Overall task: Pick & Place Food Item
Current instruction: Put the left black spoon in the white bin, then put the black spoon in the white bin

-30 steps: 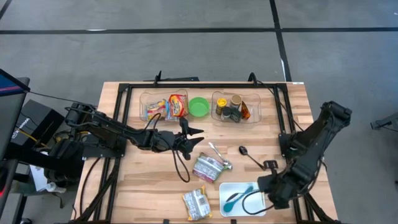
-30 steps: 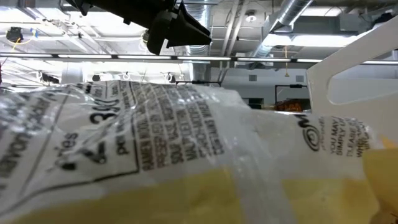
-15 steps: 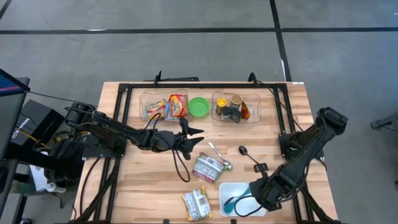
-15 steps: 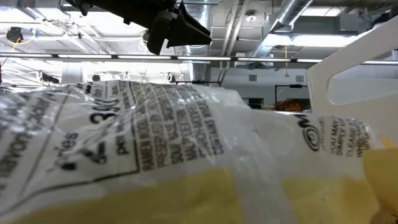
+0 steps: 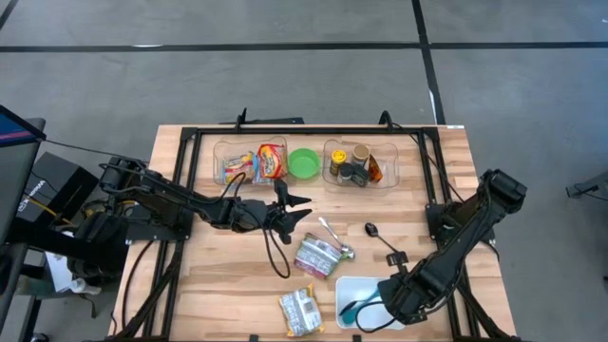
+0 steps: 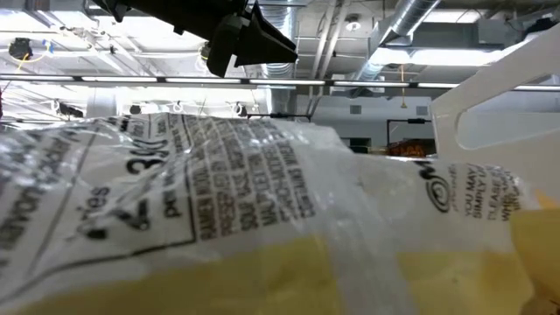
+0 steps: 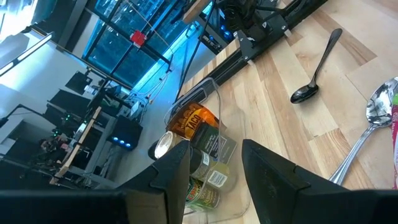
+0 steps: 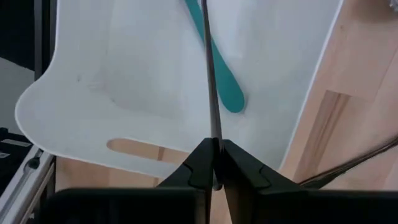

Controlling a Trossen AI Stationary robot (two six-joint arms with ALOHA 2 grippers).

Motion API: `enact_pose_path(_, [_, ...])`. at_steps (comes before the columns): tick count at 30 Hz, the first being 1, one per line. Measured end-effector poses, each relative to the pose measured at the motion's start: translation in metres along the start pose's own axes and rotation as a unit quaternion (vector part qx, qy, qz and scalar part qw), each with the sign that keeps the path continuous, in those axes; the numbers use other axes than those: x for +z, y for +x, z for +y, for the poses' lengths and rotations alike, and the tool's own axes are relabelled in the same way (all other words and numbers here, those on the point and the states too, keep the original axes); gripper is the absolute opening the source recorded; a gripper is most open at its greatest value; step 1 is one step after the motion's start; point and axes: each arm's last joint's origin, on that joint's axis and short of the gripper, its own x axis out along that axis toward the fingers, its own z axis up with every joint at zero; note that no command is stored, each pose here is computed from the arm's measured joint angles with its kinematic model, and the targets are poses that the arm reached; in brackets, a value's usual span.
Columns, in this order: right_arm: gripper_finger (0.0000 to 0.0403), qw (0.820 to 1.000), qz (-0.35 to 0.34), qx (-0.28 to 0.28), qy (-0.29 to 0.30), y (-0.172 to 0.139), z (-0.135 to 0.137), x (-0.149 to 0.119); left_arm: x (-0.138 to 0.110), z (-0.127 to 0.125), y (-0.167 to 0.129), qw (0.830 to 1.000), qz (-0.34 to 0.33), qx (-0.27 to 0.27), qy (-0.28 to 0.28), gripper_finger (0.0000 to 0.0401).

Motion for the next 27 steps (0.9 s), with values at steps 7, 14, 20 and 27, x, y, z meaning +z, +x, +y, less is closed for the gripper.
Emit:
enact_pose_path(7, [0.0036,0.999,-0.001,-0.001,0.039,0.0,-0.005,0.003,0.0,0.0,0.0,1.0,0.0,0.0,0.0,0.014])
enact_pose_path(14, [0.0058,0.998,-0.001,-0.003,0.059,0.0,-0.013,0.009,0.0,0.0,0.0,1.0,0.0,0.0,0.0,0.014])
enact_pose_path(20, [0.0077,0.998,-0.002,-0.003,0.062,0.0,-0.015,0.01,0.0,0.0,0.0,1.0,0.0,0.0,0.0,0.014])
enact_pose_path(27, [0.0082,0.998,0.011,0.016,0.052,-0.01,-0.012,0.012,0.0,0.0,0.0,1.0,0.0,0.0,0.0,0.014])
